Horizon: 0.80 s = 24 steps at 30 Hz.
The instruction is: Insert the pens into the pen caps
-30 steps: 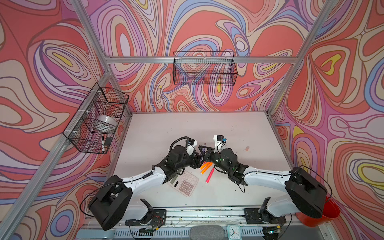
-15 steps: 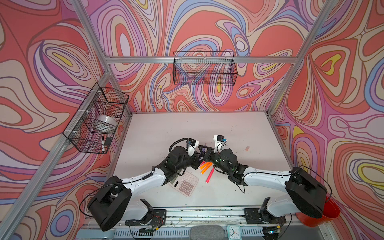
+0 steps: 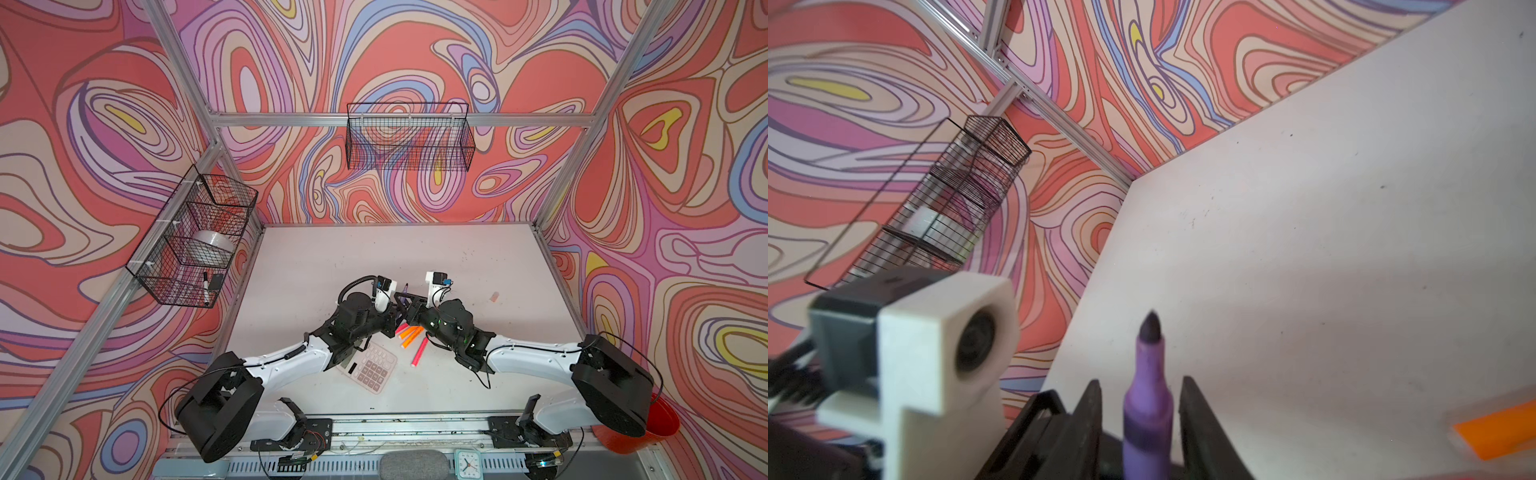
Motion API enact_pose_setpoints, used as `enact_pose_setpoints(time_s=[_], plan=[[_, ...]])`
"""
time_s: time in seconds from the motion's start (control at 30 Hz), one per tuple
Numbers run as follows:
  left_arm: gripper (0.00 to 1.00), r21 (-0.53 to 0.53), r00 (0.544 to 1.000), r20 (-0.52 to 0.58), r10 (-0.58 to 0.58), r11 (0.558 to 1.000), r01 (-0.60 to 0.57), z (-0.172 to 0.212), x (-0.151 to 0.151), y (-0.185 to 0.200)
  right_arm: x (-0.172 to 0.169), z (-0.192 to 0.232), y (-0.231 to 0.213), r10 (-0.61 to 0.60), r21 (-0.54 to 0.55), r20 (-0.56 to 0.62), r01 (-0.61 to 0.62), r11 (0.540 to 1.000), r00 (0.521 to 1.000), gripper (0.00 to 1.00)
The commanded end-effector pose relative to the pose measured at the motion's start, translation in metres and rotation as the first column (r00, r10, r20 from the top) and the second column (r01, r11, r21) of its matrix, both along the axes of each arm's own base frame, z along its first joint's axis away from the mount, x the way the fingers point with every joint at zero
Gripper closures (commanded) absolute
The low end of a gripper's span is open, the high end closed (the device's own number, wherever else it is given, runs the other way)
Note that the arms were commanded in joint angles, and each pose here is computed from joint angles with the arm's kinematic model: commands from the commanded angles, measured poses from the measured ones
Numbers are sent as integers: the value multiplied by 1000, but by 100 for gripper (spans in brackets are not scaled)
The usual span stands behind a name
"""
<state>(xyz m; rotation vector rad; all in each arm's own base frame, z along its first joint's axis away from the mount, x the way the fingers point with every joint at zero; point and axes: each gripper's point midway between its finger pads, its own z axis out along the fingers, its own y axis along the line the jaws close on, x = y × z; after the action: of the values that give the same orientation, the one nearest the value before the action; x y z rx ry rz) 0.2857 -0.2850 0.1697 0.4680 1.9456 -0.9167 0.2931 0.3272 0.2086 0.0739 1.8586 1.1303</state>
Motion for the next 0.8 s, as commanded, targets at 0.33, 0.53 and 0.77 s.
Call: enact_pose_setpoints(time_s=[0.33, 0.53, 0.77], plan=[[100, 64, 781, 570, 254, 934, -350, 106, 10, 86, 1, 17, -96, -312, -271, 121, 333, 903, 942, 25], [100, 139, 850, 522, 66, 977, -161, 71, -21, 72, 32, -20, -141, -386, -343, -19, 357, 869, 922, 26], [100, 276, 899, 433, 61, 941, -197, 48, -20, 86, 84, -54, -162, -414, -450, -163, 306, 839, 895, 28]])
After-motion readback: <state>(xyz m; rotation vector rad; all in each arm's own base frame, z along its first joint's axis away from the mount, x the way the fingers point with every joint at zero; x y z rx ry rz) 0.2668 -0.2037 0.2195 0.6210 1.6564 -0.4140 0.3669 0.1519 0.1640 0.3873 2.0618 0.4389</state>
